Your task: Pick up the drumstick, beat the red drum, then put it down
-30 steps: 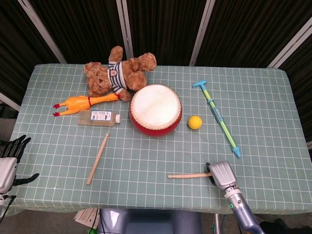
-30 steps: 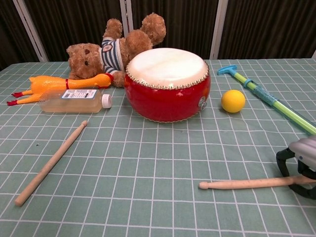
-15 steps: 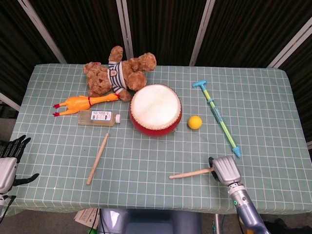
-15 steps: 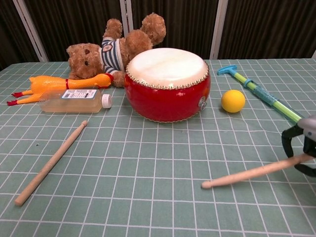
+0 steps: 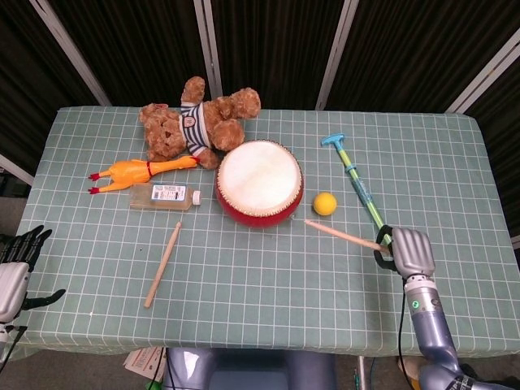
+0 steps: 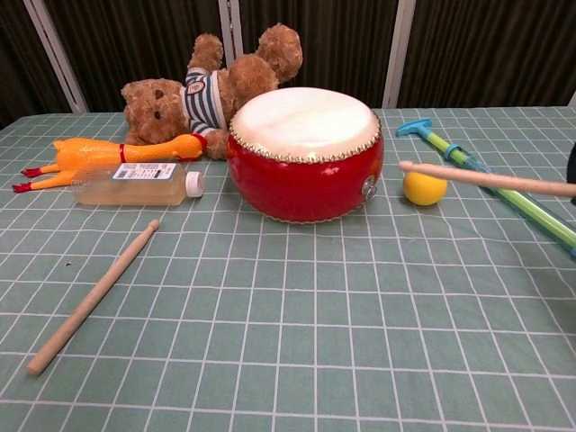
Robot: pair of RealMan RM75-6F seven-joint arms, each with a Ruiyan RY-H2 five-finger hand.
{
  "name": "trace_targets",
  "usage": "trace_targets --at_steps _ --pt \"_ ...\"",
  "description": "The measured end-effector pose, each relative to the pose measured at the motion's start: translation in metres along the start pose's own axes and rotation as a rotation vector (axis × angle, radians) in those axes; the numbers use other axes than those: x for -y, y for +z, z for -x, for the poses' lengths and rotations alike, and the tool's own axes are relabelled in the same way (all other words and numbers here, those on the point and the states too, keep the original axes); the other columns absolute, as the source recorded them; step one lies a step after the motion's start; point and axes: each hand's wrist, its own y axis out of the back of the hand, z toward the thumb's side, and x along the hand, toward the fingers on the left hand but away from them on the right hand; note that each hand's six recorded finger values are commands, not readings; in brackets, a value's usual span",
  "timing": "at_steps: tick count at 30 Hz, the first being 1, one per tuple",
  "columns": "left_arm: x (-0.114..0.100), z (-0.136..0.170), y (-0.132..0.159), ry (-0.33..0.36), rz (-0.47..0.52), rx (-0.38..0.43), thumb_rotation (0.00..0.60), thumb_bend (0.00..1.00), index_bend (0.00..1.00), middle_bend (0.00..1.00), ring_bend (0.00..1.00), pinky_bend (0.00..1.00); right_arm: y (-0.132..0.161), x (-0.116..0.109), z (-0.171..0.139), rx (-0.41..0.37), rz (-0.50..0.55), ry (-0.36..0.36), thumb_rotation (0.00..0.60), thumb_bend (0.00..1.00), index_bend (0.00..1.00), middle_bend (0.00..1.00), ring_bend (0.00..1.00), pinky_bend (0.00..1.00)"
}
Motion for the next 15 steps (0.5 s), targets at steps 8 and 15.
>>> trace_targets --at_steps 8,15 --pt "0.0 0.0 0.0 -0.006 0.003 0.001 0.6 0.02 0.0 0.0 0.0 0.03 -0.009 -0.033 0.014 0.141 0.192 -0.014 0.6 0.64 0.97 1.0 1.0 0.99" --pt "0.001 -0.001 -0.001 -0.018 0.008 -0.008 0.6 0.02 0.0 0.0 0.0 0.03 0.008 -0.057 0.029 0.127 0.226 -0.068 0.6 0.64 0.98 1.0 1.0 0.99"
